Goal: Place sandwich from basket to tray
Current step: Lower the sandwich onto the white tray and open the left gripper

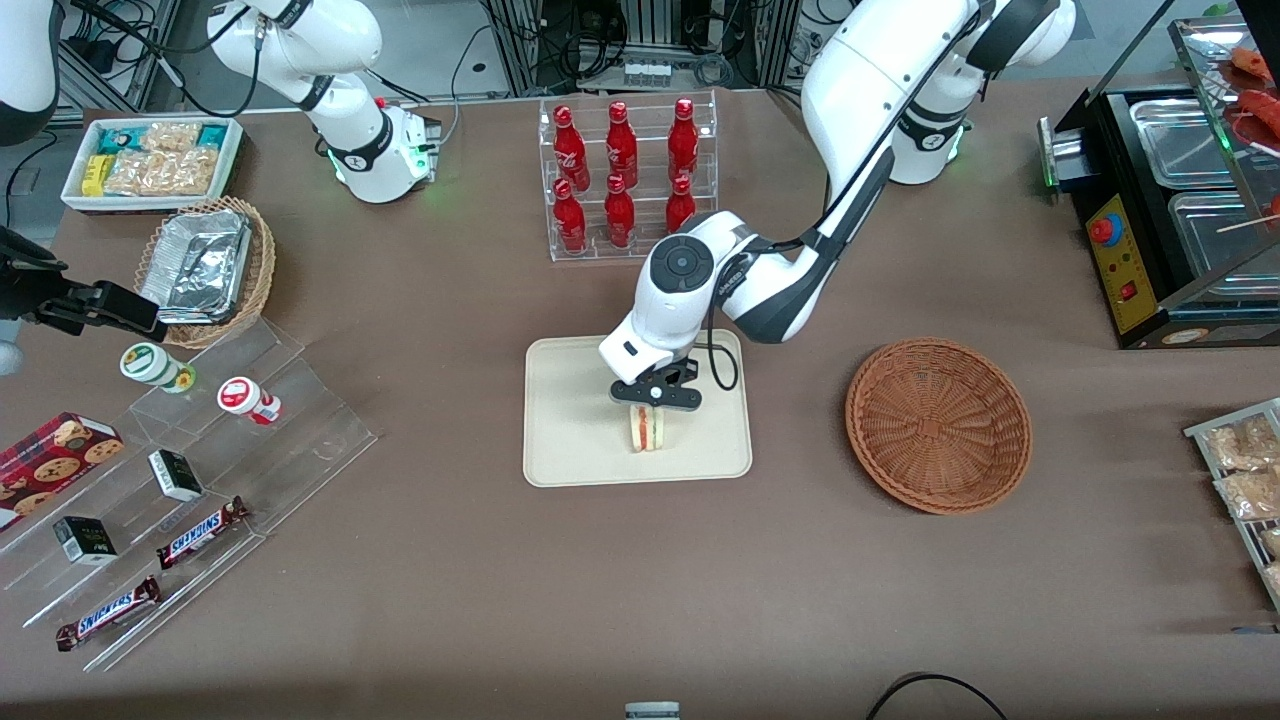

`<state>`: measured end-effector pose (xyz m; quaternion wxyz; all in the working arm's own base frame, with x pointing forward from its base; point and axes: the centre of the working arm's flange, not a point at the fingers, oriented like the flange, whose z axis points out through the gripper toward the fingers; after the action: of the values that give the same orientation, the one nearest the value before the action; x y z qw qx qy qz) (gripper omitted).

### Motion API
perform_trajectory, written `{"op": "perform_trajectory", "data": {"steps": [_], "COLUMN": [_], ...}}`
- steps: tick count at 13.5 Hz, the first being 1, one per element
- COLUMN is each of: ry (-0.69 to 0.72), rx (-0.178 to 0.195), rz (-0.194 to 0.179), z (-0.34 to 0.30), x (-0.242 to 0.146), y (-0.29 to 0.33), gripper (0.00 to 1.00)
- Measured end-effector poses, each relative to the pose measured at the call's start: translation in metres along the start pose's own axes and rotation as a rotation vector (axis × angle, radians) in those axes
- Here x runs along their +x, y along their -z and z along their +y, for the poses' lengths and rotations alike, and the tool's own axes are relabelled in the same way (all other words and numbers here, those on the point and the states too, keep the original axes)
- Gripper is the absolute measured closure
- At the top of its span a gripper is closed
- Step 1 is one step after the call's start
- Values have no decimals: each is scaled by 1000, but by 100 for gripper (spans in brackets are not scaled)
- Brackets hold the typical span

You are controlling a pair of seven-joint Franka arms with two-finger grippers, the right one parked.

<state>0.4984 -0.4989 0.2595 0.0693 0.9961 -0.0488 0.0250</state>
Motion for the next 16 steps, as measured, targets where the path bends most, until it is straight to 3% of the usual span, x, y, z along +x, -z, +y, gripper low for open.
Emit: {"op": "perform_trajectory", "data": {"steps": [3,8,9,16], "ry": [-15,-21,-20,0], "rx": [-6,6,6,3], "rz": [19,14,15,36], "z": [5,7,7,8], "x": [-2,-7,-7,5], "y": [-7,-19,-18,4], "gripper": [85,85,79,8]}}
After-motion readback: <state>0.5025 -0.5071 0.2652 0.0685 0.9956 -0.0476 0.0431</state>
